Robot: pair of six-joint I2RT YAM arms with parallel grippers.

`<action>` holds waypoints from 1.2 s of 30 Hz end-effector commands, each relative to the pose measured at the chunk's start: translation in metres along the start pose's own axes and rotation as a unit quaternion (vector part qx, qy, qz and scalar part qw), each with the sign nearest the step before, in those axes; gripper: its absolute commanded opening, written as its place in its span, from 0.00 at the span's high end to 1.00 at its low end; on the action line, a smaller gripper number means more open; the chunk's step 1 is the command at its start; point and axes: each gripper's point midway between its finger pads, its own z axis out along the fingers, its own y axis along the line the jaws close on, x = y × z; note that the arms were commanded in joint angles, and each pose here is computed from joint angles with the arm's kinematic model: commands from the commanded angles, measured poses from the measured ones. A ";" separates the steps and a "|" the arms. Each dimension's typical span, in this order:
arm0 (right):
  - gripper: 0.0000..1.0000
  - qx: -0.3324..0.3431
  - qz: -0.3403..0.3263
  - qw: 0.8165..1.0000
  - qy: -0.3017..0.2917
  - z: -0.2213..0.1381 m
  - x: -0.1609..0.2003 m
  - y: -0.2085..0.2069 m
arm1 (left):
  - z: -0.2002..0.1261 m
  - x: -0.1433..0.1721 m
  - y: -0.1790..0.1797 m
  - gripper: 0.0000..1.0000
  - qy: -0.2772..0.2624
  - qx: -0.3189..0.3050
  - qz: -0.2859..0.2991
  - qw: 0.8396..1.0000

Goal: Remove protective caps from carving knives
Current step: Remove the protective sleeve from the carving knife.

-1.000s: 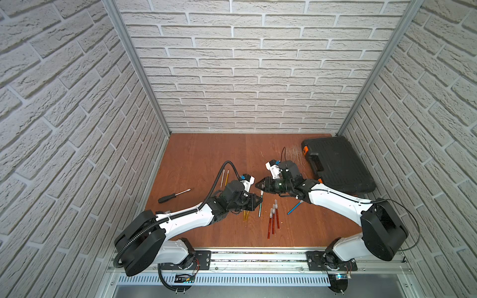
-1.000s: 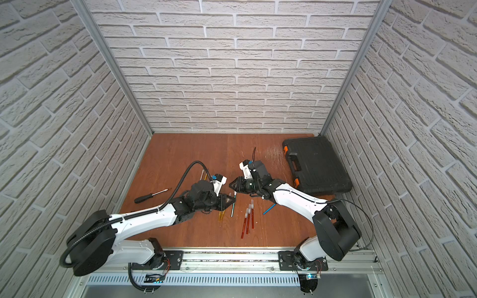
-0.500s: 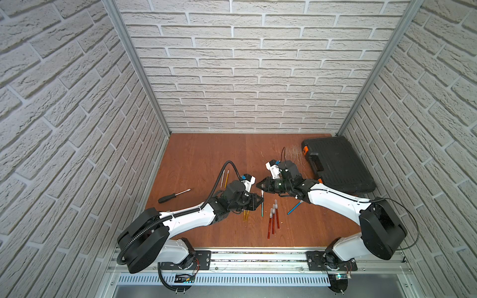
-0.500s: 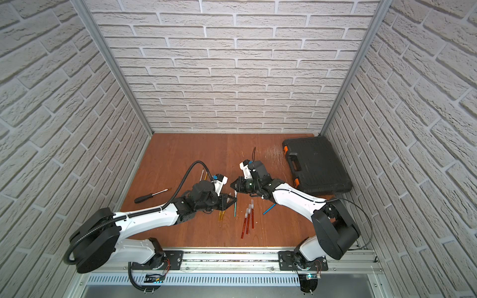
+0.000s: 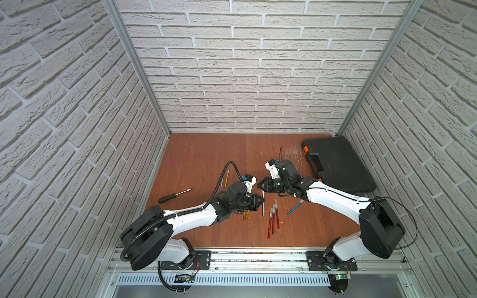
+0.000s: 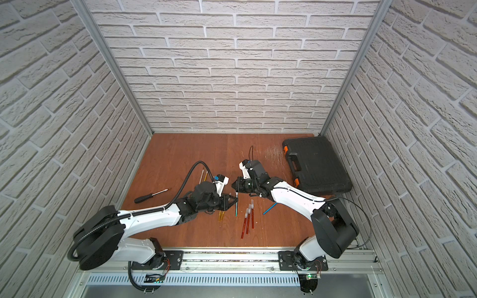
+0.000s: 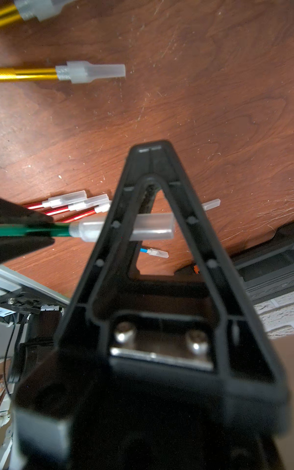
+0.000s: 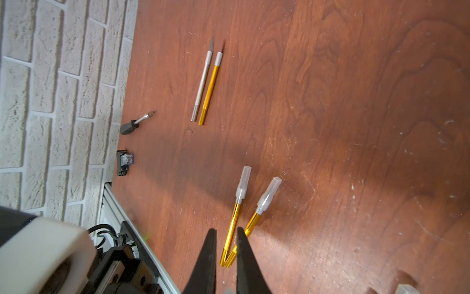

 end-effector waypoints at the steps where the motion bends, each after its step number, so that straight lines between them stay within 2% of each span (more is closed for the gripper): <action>1: 0.90 -0.011 -0.027 0.997 -0.072 -0.007 -0.041 0.017 | 0.004 0.015 -0.016 1.00 0.028 0.029 0.010 0.999; 27: 0.90 -0.005 -0.007 0.992 -0.126 -0.011 -0.088 0.007 | 0.006 0.018 -0.024 1.00 0.024 0.035 0.012 0.999; 30: 0.90 0.017 -0.011 0.993 -0.121 -0.012 -0.087 -0.002 | 0.002 0.016 -0.022 1.00 0.016 0.025 0.012 0.999; 36: 0.90 0.109 -0.046 0.989 -0.090 -0.016 -0.073 -0.041 | -0.014 0.010 -0.008 1.00 0.009 -0.015 0.019 1.000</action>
